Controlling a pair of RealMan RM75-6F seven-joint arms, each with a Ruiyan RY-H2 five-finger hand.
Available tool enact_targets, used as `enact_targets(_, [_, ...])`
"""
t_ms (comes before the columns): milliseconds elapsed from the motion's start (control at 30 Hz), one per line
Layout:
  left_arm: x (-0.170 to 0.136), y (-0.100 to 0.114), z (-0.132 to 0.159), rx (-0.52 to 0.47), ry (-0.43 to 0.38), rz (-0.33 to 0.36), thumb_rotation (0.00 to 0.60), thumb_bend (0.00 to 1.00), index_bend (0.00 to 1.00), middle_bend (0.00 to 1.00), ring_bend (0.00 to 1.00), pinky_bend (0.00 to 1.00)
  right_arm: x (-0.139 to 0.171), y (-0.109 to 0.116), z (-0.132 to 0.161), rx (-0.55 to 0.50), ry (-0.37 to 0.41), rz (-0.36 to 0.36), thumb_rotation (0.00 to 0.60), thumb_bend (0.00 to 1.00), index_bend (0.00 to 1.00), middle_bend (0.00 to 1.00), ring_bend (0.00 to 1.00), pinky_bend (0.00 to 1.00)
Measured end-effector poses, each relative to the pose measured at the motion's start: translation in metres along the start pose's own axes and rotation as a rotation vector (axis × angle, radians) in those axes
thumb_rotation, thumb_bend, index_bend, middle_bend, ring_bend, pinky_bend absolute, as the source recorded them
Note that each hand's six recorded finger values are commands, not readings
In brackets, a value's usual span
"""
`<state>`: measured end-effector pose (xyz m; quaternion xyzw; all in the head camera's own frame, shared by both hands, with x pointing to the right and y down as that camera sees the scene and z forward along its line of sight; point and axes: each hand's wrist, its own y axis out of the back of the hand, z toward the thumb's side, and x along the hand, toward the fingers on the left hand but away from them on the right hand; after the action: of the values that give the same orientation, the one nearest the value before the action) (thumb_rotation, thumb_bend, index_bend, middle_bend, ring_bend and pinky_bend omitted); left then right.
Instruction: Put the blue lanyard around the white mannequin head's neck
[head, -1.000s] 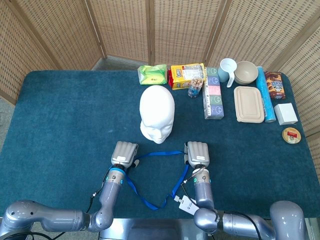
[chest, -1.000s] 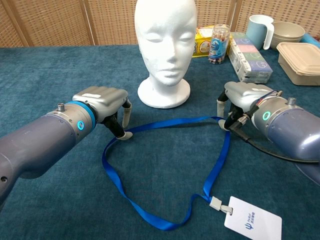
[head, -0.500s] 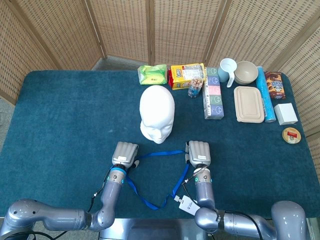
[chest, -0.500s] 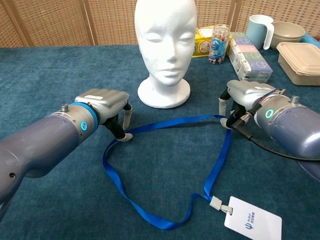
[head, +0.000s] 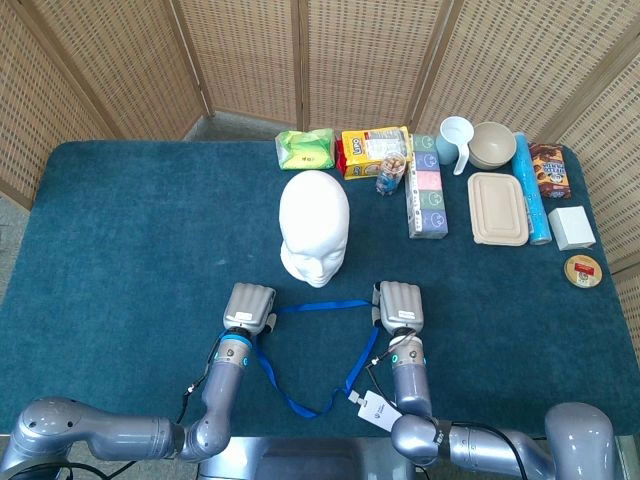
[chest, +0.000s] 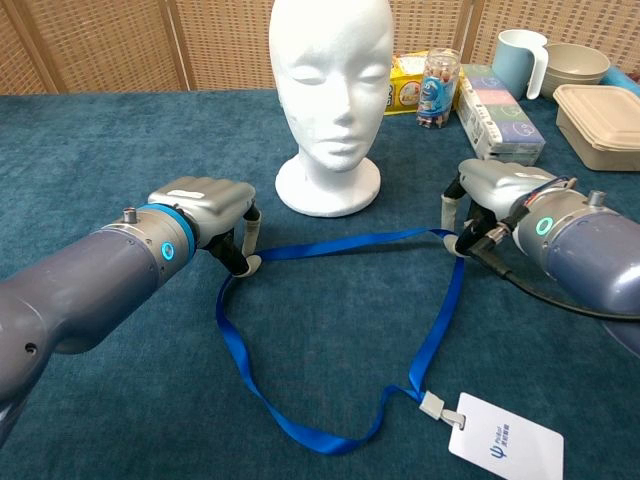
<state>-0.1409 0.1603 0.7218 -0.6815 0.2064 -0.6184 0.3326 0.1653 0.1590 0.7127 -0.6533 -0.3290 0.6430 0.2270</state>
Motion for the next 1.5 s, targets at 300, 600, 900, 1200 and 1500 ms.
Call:
enact_targets(300, [0.001, 0.0, 0.0, 0.006, 0.003, 0.007, 0.504, 0.44, 0.63, 1.0, 1.0, 1.0, 0.001, 0.0, 0.0, -0.006, 0.003, 0.003, 0.6, 0.52, 0.64, 1.0, 1.0, 1.0])
enact_targets(600, [0.002, 0.001, -0.007, 0.019, 0.018, 0.012, 0.506, 0.44, 0.65, 1.0, 1.0, 1.0, 0.004, 0.002, 0.001, -0.021, 0.016, -0.003, 0.6, 0.53, 0.65, 1.0, 1.0, 1.0])
enact_targets(900, [0.002, 0.003, -0.016, 0.033, 0.026, 0.027, 0.502, 0.44, 0.65, 1.0, 1.0, 1.0, 0.006, 0.005, 0.002, -0.037, 0.031, -0.009, 0.6, 0.53, 0.66, 1.0, 1.0, 1.0])
enact_targets(1200, [0.002, 0.006, -0.019, 0.038, 0.019, 0.05, 0.505, 0.44, 0.65, 1.0, 1.0, 1.0, 0.007, 0.009, 0.0, -0.06, 0.029, -0.02, 0.6, 0.53, 0.66, 1.0, 1.0, 1.0])
enact_targets(1500, [0.005, 0.006, -0.021, 0.04, 0.025, 0.052, 0.508, 0.44, 0.65, 1.0, 1.0, 1.0, 0.006, 0.01, -0.004, -0.063, 0.02, -0.019, 0.6, 0.53, 0.66, 1.0, 1.0, 1.0])
